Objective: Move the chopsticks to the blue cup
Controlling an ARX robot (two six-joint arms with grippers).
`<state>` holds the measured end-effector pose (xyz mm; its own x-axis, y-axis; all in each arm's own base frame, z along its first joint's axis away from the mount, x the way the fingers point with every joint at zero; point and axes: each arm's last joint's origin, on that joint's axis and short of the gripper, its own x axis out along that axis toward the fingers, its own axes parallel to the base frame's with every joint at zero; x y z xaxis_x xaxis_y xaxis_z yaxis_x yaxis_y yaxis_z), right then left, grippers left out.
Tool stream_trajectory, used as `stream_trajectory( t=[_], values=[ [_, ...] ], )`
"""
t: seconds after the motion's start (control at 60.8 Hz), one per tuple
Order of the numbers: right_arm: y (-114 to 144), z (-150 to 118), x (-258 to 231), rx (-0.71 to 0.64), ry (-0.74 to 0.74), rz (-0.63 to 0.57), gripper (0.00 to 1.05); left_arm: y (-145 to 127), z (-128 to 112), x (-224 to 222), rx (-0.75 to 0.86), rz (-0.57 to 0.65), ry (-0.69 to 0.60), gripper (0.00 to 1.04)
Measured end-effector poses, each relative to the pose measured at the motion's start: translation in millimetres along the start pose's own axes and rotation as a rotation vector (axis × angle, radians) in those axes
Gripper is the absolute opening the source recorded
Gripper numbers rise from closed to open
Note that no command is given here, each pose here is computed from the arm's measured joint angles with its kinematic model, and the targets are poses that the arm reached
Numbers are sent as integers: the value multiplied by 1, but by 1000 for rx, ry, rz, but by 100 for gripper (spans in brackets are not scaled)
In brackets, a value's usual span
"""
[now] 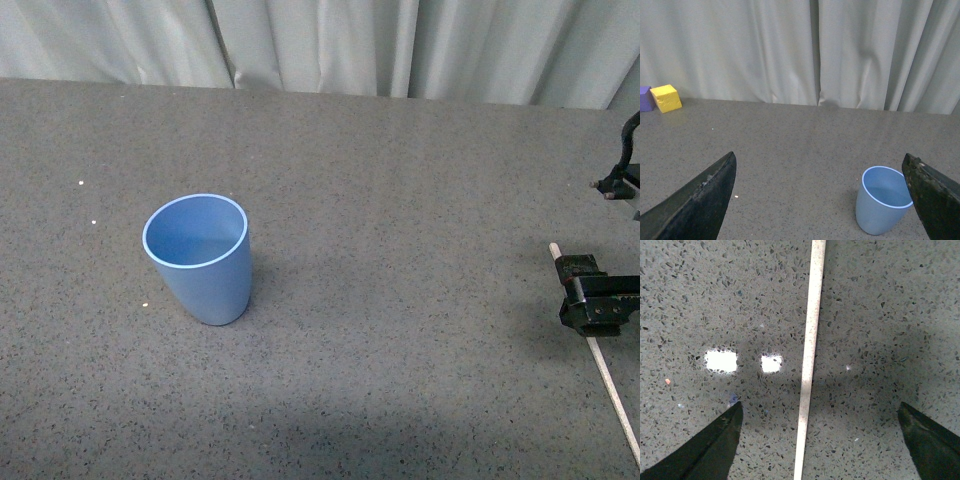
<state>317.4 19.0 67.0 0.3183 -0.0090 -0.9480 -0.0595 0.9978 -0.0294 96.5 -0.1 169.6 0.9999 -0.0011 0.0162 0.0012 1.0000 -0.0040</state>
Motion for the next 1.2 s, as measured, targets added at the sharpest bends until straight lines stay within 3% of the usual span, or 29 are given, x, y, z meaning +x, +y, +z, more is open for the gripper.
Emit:
stream_trajectory(
  t=[0.247,0.329,0.593,0.955,1.202],
  values=[
    [3,-2,18,4,61,-35,54,0,0,0,0,0,0,98],
    [3,-2,22,16,75,-47,36,0,0,0,0,0,0,98],
    [7,-1,24,22,75,-32,1,0,0,0,0,0,0,98],
    [8,-1,23,49,46,-6,1,0,0,0,0,0,0,98],
    [9,4,-12,73,-87,144,1,0,0,0,0,0,0,98]
  ],
)
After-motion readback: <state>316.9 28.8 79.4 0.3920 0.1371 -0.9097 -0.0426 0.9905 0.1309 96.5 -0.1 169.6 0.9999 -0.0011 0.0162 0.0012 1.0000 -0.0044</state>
